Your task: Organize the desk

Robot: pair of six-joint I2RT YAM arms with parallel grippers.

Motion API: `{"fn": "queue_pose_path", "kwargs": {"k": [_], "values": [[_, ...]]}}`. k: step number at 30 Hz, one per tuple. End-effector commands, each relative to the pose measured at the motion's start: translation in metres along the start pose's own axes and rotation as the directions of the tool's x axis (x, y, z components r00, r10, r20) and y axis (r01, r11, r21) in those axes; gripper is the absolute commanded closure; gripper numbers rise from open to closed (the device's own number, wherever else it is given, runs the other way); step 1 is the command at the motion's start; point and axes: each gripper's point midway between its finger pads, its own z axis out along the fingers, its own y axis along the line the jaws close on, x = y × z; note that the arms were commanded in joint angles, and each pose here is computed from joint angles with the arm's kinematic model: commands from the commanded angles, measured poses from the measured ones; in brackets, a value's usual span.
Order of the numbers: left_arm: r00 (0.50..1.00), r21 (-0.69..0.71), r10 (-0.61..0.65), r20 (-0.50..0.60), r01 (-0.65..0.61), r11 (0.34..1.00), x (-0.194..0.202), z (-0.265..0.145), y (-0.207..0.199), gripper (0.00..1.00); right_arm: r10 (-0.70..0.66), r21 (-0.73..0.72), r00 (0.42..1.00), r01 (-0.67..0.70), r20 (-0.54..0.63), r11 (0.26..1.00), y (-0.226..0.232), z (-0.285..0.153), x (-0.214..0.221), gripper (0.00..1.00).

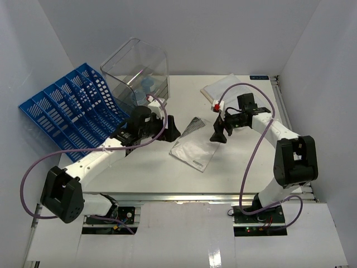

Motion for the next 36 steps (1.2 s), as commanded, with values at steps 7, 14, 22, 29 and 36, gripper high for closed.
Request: {"fn": "queue_pose_path", "kwargs": {"k": [7,14,22,29,36], "values": [[0.988,0.148,-0.021,-0.152,0.044,0.988,0.040,0.052,-0.009,0.03,0.070,-0.037,0.997,-0.069,0.028,0.997,0.032,-0.014,-0.004,0.10],[0.989,0.128,-0.008,-0.149,0.028,0.991,0.020,0.121,0.002,0.08,0.056,0.008,0.997,-0.057,0.058,0.998,0.047,-0.029,0.008,0.10],[0.968,0.058,-0.006,-0.251,0.022,0.998,0.042,0.168,0.023,0.23,0.136,-0.005,0.983,-0.137,0.127,0.991,0.045,-0.036,0.008,0.10],[0.948,-0.011,0.009,-0.319,-0.013,1.000,0.067,0.181,0.032,0.38,0.152,-0.007,0.978,-0.152,0.140,0.988,0.046,-0.040,0.014,0.10],[0.929,-0.030,0.018,-0.370,-0.032,0.999,0.094,0.179,0.026,0.67,0.167,-0.013,0.976,-0.167,0.143,0.986,0.048,-0.039,0.017,0.10]]}}
